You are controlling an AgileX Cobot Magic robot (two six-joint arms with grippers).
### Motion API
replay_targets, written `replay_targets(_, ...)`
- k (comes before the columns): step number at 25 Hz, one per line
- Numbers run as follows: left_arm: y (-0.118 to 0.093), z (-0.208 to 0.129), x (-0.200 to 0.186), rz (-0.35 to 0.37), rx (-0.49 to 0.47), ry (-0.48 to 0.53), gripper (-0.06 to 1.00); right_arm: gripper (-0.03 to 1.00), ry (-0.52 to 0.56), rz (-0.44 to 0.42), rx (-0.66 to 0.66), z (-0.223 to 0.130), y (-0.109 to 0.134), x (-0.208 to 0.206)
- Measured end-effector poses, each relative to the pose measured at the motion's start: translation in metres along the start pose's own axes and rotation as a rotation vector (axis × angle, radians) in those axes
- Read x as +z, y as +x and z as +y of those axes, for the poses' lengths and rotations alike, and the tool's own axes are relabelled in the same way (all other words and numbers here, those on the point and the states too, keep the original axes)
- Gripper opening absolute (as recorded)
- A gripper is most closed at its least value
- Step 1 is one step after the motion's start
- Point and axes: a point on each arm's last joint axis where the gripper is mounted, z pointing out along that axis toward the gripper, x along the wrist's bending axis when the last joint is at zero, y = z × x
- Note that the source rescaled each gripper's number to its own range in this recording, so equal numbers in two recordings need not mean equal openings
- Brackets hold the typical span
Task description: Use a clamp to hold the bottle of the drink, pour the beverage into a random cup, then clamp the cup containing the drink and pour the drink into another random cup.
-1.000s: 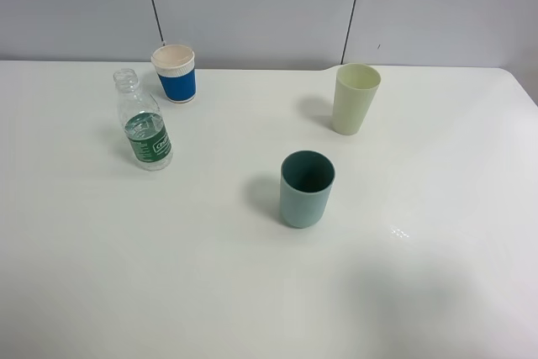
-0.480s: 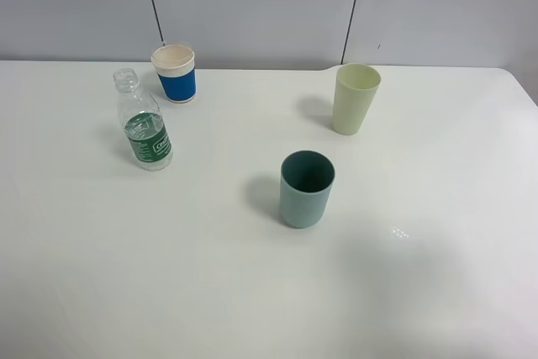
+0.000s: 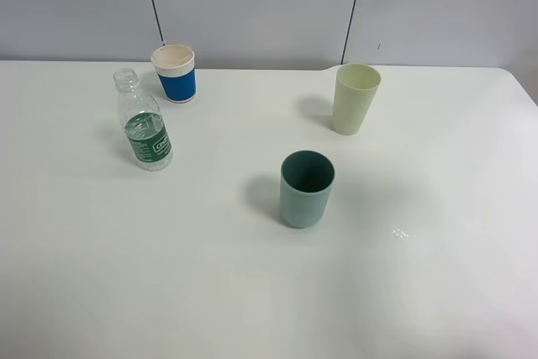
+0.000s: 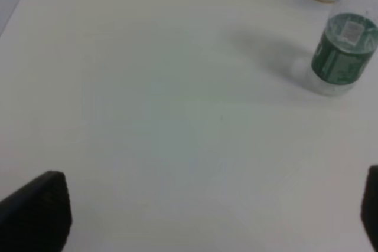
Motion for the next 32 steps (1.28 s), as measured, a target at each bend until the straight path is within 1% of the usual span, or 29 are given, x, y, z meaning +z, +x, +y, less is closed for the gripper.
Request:
replay_targets(6,0.000,0.000,0.000,0.001,0.000,0.000,1.00,0.75,-0.073,0.093,-0.141,0.013,0.018,0.033)
replay_targets(8,0.000,0.000,0.000,0.001,0.000,0.000,1.00,0.75,-0.064,0.122,-0.165,0.014,0.025,0.048)
replay_targets(13,0.000,0.000,0.000,0.001,0.000,0.000,1.00,0.75,-0.026,0.164,-0.185,0.009,0.037,0.082)
replay_targets(18,0.000,0.000,0.000,0.001,0.000,0.000,1.00,0.75,0.023,0.211,-0.204,-0.002,0.052,0.118)
replay_targets(20,0.000,0.000,0.000,0.001,0.000,0.000,1.00,0.75,0.021,0.232,-0.210,-0.006,0.059,0.129)
replay_targets(28,0.000,0.000,0.000,0.001,0.000,0.000,1.00,0.75,0.084,0.267,-0.216,-0.033,0.072,0.172)
replay_targets(32,0.000,0.000,0.000,0.001,0.000,0.000,1.00,0.75,0.057,0.279,-0.213,-0.042,0.078,0.188)
